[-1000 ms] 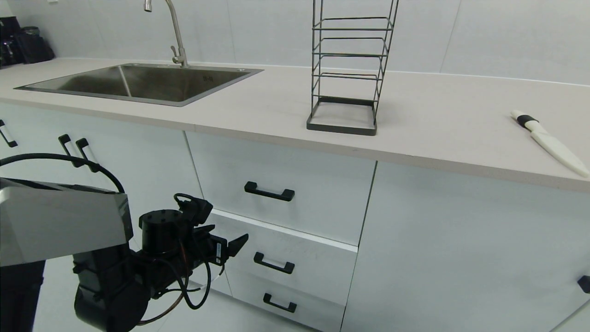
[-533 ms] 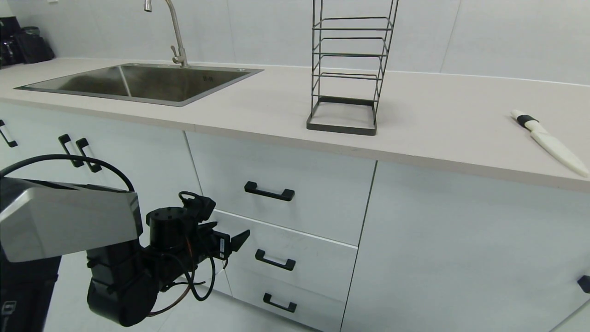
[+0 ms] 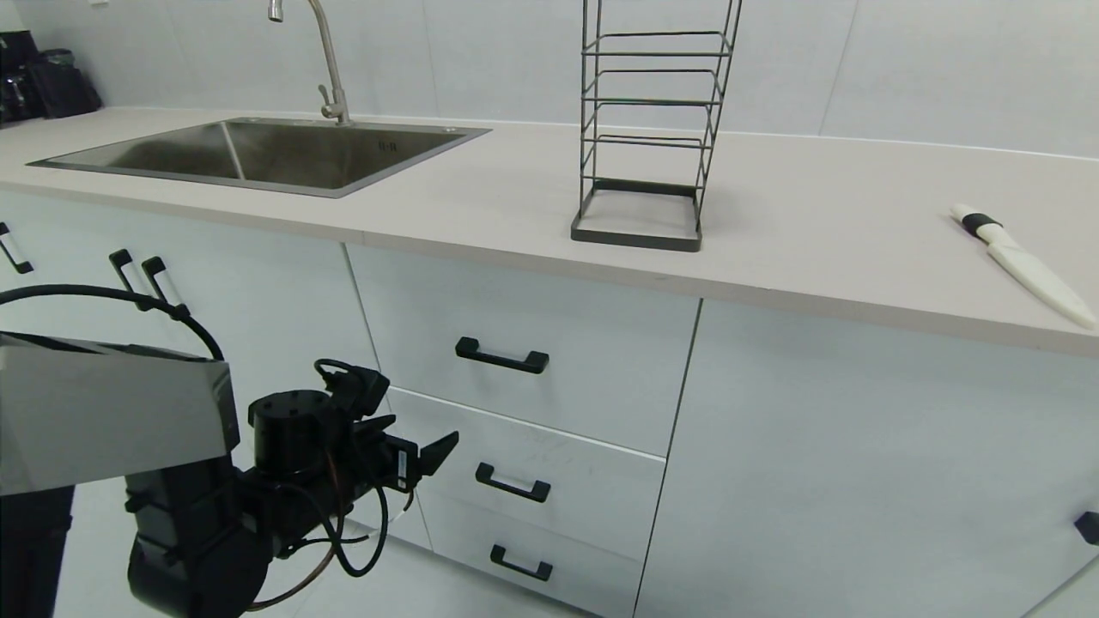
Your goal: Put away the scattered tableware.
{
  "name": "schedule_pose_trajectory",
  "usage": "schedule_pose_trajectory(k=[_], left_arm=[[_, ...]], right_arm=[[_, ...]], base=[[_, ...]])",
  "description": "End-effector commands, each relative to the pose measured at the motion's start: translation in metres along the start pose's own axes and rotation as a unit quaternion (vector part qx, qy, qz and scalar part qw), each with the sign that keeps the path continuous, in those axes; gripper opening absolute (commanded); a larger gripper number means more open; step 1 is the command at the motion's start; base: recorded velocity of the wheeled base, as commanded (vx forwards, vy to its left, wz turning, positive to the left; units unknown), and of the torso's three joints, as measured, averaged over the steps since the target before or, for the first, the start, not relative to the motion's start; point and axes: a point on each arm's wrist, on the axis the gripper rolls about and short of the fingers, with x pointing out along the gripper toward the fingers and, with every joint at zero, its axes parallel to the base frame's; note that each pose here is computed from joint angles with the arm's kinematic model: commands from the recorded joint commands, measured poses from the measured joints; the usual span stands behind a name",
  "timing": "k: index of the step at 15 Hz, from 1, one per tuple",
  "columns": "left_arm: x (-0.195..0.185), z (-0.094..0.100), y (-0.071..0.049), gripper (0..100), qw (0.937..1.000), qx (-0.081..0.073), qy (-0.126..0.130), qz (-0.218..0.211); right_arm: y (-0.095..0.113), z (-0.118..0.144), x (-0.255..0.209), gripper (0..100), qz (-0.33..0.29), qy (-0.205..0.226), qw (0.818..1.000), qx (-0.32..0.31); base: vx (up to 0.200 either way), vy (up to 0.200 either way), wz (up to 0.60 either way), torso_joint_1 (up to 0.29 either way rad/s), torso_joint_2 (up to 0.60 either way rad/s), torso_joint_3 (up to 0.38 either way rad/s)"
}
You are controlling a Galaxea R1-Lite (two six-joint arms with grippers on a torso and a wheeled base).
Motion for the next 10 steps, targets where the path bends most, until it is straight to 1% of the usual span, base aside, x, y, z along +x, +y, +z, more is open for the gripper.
schedule_pose_trajectory(k=[1, 3, 5, 7, 8, 10], left_arm=[[-0.03, 0.019, -0.005, 100, 0.9996, 0.004, -0.029, -0.001], [-0.052, 0.028, -0.009, 100, 0.9989, 0.006, -0.046, -0.001], [-0.078, 0.031, -0.013, 100, 0.9984, 0.008, -0.056, -0.003], [-0.104, 0.031, -0.016, 100, 0.9978, 0.008, -0.065, -0.003], [-0.109, 0.031, -0.017, 100, 0.9977, 0.008, -0.067, -0.003], [-0.133, 0.028, -0.016, 100, 0.9972, 0.002, -0.075, 0.008]], right_arm=[[0.0, 0.0, 0.0, 100, 0.0, 0.001, 1.0, 0.0], [0.0, 0.0, 0.0, 100, 0.0, 0.001, 1.0, 0.0], [0.0, 0.0, 0.0, 100, 0.0, 0.001, 1.0, 0.0], [0.0, 0.0, 0.0, 100, 0.0, 0.001, 1.0, 0.0], [0.0, 0.0, 0.0, 100, 0.0, 0.001, 1.0, 0.0], [0.0, 0.0, 0.0, 100, 0.0, 0.001, 1.0, 0.0]], base=[[0.0, 0.0, 0.0, 0.0, 0.0, 0.0], [0.0, 0.0, 0.0, 0.0, 0.0, 0.0], [0.0, 0.0, 0.0, 0.0, 0.0, 0.0], [0.0, 0.0, 0.0, 0.0, 0.0, 0.0], [0.0, 0.0, 0.0, 0.0, 0.0, 0.0], [0.0, 0.0, 0.0, 0.0, 0.0, 0.0]])
